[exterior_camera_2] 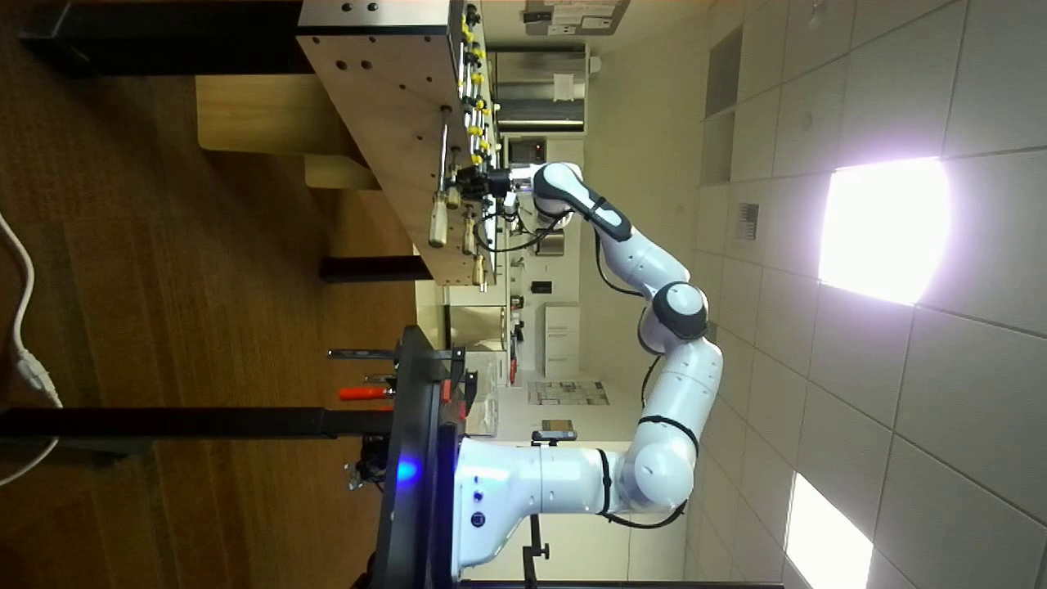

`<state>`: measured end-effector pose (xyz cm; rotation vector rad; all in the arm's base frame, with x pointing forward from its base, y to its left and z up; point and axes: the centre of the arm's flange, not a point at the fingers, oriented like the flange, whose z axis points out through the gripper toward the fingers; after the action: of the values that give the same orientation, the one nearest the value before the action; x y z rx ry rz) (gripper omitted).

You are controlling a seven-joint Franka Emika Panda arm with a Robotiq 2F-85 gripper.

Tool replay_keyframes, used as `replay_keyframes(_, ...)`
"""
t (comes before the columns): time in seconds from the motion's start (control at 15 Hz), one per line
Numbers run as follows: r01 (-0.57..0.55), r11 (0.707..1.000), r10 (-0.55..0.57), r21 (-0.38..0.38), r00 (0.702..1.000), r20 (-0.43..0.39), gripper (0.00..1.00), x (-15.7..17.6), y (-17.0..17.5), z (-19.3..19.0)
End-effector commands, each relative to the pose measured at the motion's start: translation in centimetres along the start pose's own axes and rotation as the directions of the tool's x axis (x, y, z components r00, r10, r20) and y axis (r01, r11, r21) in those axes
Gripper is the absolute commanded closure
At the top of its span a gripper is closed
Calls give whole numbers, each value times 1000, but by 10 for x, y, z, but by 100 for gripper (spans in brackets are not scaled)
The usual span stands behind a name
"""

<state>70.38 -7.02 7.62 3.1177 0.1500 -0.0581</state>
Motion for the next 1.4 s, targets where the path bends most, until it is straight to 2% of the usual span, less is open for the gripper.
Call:
replay_keyframes(0.0,-71,997,72,24,996,-45,86,-47,-31,-38)
replay_keyframes(0.4,-86,996,88,23,991,-99,86,-86,-41,-45)
replay_keyframes(1.33,-75,997,77,19,988,-131,86,-195,-50,-39)
